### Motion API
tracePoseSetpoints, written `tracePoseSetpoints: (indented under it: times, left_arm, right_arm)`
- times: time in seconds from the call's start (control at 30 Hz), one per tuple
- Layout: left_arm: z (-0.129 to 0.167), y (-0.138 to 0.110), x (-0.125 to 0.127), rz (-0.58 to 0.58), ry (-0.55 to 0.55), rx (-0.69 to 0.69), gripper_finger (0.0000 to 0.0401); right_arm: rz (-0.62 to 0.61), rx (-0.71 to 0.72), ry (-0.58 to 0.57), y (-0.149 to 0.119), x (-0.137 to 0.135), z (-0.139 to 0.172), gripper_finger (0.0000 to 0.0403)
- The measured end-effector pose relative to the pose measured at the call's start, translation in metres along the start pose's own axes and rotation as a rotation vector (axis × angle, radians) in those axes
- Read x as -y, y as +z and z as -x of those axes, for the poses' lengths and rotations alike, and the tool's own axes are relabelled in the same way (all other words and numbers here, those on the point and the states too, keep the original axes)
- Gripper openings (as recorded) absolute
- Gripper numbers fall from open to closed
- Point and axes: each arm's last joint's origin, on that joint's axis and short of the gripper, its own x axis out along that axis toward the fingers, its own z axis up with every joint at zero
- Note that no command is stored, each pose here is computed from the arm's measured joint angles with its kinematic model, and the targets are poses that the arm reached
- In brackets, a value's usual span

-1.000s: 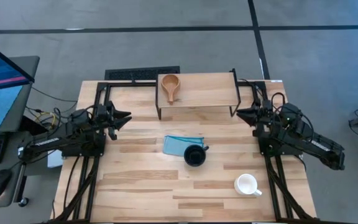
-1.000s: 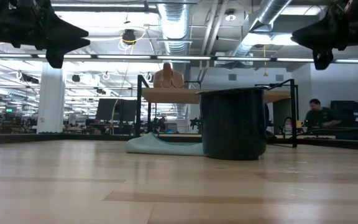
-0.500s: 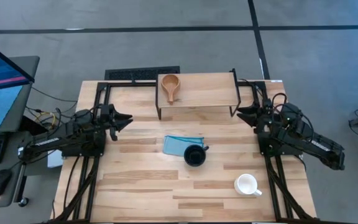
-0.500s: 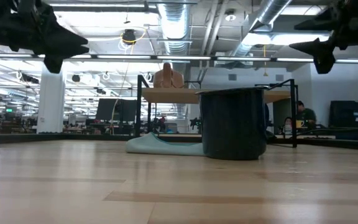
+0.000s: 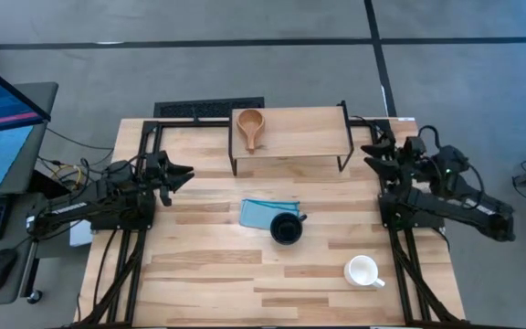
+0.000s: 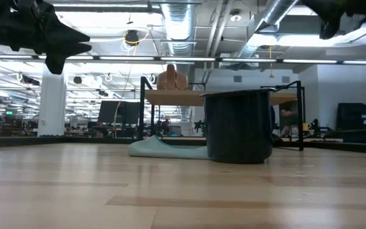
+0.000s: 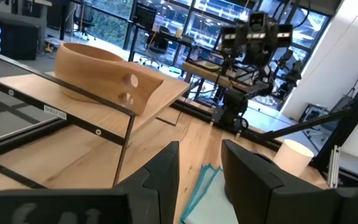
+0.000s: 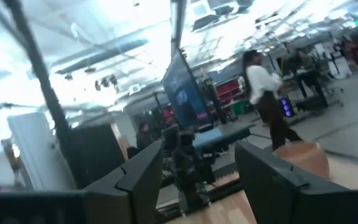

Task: Stack small to large cups/mugs on shelf
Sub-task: Put the dark blue mug on the shelf

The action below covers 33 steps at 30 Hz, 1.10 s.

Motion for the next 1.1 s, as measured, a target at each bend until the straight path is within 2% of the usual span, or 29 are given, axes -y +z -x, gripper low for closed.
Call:
tracePoseSetpoints:
  times: [0.17,0.27,0.53,0.73,0.93,1.1]
  left_arm:
    - [0.000,0.000,0.000,0.000,0.001,0.000,0.0109]
    - [0.000,0.000,0.000,-0.001,0.001,0.000,0.0109]
    - [0.000,-0.001,0.000,-0.001,0.003,-0.006,0.0109]
    - [0.000,-0.004,-0.002,0.000,0.017,-0.046,0.0109]
    - [0.000,-0.006,-0.002,-0.003,0.023,-0.064,0.0109]
    - [0.000,-0.006,-0.002,-0.021,0.022,-0.065,0.0109]
  right_arm:
    - [0.126,-0.047,0.044,0.024,-0.009,-0.024,0.0214]
    - [0.151,-0.115,0.057,0.030,-0.011,-0.043,0.0209]
    - [0.164,-0.354,0.122,0.028,-0.019,-0.097,0.0201]
    - [0.226,-0.469,0.235,0.033,-0.041,-0.134,0.0194]
    - [0.277,-0.555,0.296,0.038,-0.069,-0.160,0.0185]
    - [0.301,-0.695,0.274,0.029,-0.083,-0.172,0.0178]
